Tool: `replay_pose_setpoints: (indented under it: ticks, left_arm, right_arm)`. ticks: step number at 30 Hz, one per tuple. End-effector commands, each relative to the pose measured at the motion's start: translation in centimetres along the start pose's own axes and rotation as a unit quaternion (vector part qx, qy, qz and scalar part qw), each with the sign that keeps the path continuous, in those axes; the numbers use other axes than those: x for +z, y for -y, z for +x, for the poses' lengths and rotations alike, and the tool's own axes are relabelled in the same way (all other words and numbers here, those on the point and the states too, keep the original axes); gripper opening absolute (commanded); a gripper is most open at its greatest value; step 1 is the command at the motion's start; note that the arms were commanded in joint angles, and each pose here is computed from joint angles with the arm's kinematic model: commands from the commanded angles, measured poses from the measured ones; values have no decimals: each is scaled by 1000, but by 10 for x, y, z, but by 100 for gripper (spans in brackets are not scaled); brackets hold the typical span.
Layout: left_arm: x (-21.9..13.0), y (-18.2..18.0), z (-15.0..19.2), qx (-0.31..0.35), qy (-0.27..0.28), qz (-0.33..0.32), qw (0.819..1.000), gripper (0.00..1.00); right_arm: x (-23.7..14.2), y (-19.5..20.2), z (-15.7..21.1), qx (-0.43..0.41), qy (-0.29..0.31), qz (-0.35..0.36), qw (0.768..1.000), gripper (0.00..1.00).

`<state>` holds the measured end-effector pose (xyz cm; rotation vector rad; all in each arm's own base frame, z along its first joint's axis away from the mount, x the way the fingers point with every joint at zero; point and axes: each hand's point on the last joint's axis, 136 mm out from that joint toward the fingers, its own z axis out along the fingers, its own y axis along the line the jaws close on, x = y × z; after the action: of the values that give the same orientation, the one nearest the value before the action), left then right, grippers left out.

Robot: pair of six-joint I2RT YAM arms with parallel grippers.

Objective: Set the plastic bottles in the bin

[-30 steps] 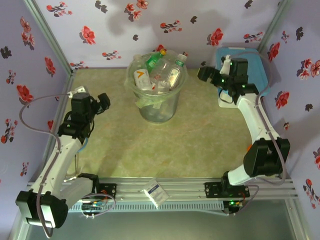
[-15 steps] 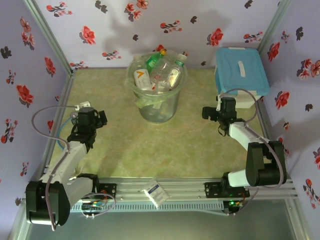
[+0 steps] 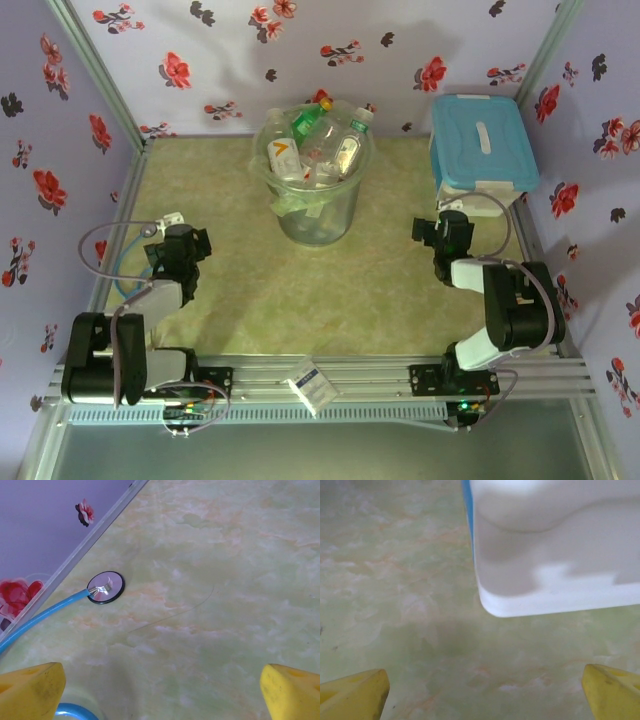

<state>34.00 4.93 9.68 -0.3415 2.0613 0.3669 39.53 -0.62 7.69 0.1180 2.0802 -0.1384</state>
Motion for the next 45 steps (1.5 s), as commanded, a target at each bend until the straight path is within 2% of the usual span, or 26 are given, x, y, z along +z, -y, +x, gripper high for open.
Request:
replay_pose_setpoints:
  ticks: [1, 9, 11, 12, 18, 21, 27, 28, 45]
  left_arm:
    - [1, -6, -33, -14, 79, -16, 997, 100]
    - [9, 8, -43, -4, 109, 7, 994, 100]
    - [11, 11, -43, -11, 128, 16, 992, 100]
    - [13, 13, -41, -8, 132, 20, 991, 100]
    - [17, 18, -38, -3, 129, 28, 991, 100]
    - [22, 32, -34, 28, 122, 50, 991, 100]
    - [31, 36, -25, 26, 103, 65, 992, 100]
    - [32, 35, -27, 26, 115, 64, 991, 100]
    - [32, 35, -27, 25, 111, 65, 991, 100]
  right_arm:
    - [-4, 12, -19, 24, 56, 22, 998, 99]
    - [-4, 17, -11, 45, 92, 17, 995, 99]
    - [-5, 17, -8, 43, 68, 17, 997, 99]
    - [-5, 17, -8, 44, 74, 16, 996, 99]
    - [-5, 18, -9, 46, 78, 19, 996, 99]
    - [-5, 20, -8, 46, 76, 22, 996, 99]
    - [-5, 19, -9, 46, 77, 20, 996, 99]
    - [-5, 19, -9, 46, 77, 20, 996, 99]
    - [-4, 18, -9, 47, 76, 18, 996, 99]
